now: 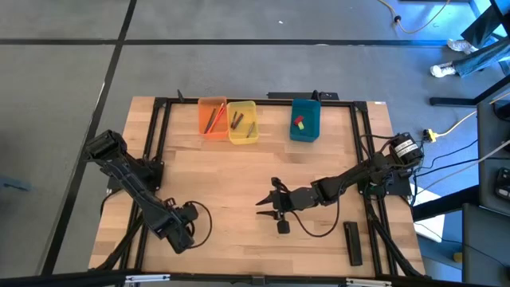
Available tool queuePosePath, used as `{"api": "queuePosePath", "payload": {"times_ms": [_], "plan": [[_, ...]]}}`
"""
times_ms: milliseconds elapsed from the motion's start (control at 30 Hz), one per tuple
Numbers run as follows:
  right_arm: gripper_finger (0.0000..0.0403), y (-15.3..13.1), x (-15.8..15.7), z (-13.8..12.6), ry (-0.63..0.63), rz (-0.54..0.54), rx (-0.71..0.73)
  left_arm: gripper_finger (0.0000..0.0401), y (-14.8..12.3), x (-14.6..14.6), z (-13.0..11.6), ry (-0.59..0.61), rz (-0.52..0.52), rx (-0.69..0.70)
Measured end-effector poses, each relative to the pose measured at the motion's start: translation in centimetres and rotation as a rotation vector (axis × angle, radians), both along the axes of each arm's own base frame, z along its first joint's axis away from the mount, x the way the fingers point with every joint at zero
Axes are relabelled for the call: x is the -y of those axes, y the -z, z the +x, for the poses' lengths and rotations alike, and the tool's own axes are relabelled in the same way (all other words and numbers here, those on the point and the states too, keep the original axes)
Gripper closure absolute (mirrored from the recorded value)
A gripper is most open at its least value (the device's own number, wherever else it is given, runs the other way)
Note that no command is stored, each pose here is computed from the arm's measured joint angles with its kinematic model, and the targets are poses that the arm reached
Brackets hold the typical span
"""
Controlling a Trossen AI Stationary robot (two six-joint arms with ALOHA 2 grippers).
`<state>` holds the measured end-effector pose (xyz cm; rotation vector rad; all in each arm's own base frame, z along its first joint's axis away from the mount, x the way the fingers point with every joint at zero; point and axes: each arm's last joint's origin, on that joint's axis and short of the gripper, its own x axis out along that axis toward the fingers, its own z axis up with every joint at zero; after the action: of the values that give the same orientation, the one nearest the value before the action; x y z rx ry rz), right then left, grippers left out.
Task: Sort crayons/erasers/pens/pencils in bins
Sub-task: Put the pink eraser into the blue bin
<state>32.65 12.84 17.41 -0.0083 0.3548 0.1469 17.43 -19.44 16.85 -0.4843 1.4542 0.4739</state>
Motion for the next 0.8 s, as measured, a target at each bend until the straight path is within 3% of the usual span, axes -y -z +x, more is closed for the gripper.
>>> {"api": "queuePosePath", "payload": {"times_ms": [233,467,800], "plan": [[0.0272,0.0,0.0,0.0,0.000,0.000,-0.001,0.0219,0.4,-1.1,0.7,-0.105,-0.015,-0.027],[0.0272,0.0,0.0,0.0,0.000,0.000,-0.002,0.0221,2.6,-1.9,-0.7,-0.273,-0.080,-0.156],[0.0272,0.0,0.0,0.0,0.002,0.006,-0.003,0.0221,1.8,-1.2,-0.4,-0.243,-0.087,-0.154]]}}
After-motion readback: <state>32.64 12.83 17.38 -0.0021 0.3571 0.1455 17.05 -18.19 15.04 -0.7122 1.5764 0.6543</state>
